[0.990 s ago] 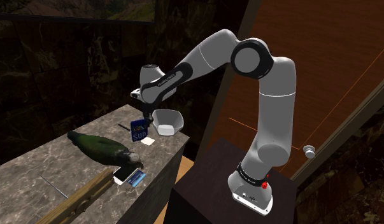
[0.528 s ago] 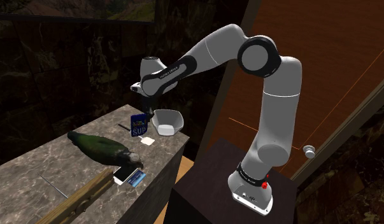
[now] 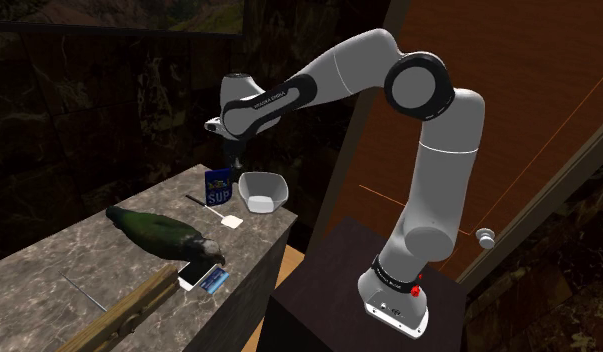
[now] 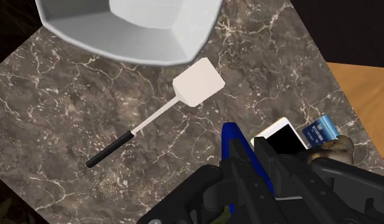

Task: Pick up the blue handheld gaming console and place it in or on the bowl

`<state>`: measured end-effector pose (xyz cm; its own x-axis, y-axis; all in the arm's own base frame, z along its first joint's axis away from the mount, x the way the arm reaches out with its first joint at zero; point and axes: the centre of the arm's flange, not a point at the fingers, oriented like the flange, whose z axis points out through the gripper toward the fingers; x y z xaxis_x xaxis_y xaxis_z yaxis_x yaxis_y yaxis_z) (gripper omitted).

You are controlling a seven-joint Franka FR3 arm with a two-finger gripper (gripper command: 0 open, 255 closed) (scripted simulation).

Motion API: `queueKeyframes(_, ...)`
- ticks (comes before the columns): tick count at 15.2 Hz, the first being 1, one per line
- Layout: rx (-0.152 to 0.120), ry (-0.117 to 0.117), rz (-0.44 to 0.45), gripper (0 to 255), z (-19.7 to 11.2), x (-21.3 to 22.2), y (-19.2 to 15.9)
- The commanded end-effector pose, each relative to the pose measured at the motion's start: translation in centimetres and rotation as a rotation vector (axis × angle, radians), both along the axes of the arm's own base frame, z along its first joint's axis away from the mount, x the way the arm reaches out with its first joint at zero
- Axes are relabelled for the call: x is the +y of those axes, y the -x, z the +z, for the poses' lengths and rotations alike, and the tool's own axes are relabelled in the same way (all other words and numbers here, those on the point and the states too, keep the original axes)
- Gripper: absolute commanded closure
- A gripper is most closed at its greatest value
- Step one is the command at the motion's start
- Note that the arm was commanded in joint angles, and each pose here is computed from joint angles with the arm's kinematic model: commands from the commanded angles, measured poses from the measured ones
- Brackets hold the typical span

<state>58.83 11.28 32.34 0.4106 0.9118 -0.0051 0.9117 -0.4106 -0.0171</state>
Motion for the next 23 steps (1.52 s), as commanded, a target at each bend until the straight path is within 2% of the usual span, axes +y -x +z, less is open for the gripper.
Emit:
queueKeyframes(1,0.0,0.0,0.0,255,1.1,0.1,0.0)
queueKeyframes(8,0.0,0.0,0.0,255,4.4,0.1,0.0)
queueKeyframes(23,0.0,0.0,0.0,255,7.6,-19.5,0.5)
